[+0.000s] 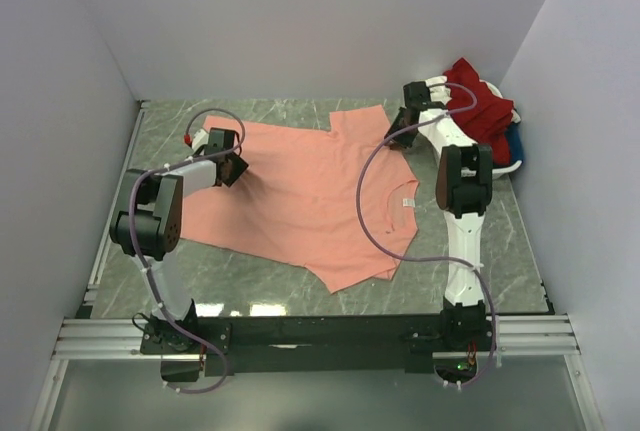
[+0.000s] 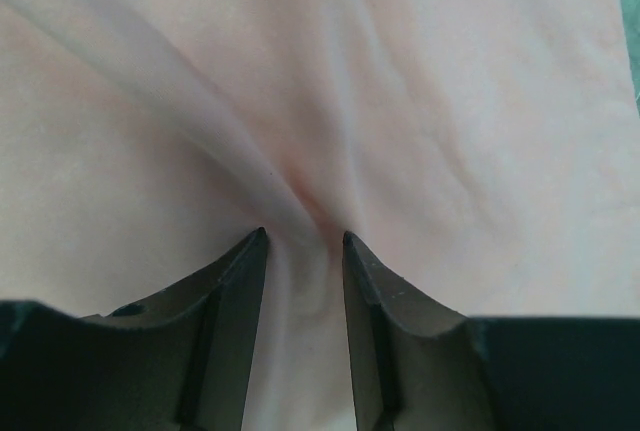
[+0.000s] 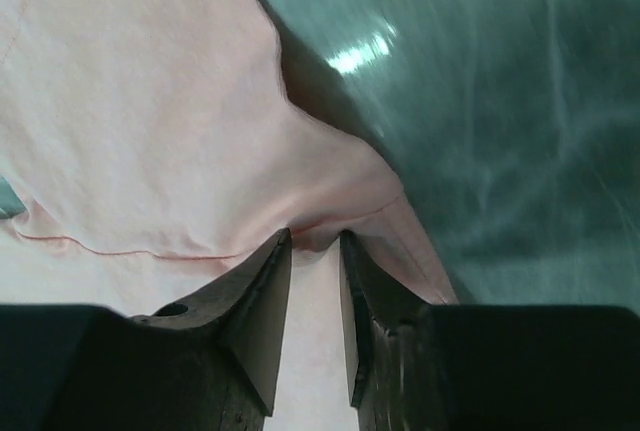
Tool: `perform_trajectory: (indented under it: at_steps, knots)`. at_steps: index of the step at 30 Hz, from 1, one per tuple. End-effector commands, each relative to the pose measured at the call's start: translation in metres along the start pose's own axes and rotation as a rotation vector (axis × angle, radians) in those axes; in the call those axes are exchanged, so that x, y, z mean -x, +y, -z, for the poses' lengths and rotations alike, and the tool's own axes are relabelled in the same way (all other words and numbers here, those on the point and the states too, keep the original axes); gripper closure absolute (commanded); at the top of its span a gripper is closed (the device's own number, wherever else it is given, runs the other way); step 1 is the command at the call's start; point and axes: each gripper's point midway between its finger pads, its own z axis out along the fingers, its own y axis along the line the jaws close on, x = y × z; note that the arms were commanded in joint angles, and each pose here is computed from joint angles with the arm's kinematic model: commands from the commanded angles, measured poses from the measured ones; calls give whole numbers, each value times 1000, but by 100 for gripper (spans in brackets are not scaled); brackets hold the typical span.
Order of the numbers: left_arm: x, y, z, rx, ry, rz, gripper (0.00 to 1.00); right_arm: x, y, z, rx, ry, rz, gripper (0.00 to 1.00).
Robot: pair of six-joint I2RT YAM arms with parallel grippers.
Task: Fold and stack the t-shirts
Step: Flatten the tshirt out, then fold the tshirt
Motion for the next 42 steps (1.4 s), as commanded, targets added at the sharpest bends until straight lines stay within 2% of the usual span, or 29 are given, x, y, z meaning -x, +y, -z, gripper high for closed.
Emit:
perform_trajectory:
  at_steps: [1,7,9,16,19,20,22,23,24,28,29,30,35,42]
  knots:
    - [-7,10,-7,47,53,30,57,11,11,3,-8,23,41,67]
    - [5,34,13,63,30,95,57,30,28,-9,41,-10,44,64]
    - [-4,50,19,68,37,108,56,37,36,-11,72,-28,44,62]
    - [-2,61,47,39,15,92,43,63,48,-5,131,-95,61,55]
    - [10,53,64,-1,-15,81,35,77,51,20,143,-133,66,54]
    - [14,50,69,-12,-25,73,33,87,59,45,159,-172,75,53]
    - [23,47,84,-23,-53,75,32,86,57,64,150,-188,85,53]
    - [24,50,89,-21,-63,82,32,99,66,100,171,-255,89,52]
    - [26,52,95,-22,-75,90,32,87,57,101,150,-237,92,51]
    - [30,77,126,7,-145,146,33,61,44,154,174,-278,81,51]
    - [26,91,130,47,-150,152,33,65,57,196,248,-368,88,51]
    - [31,98,138,59,-188,171,34,33,34,180,218,-307,76,51]
    - [16,150,150,220,-212,256,35,-54,0,215,311,-324,66,52]
    - [2,214,170,468,-254,293,34,-157,-43,229,376,-298,106,52]
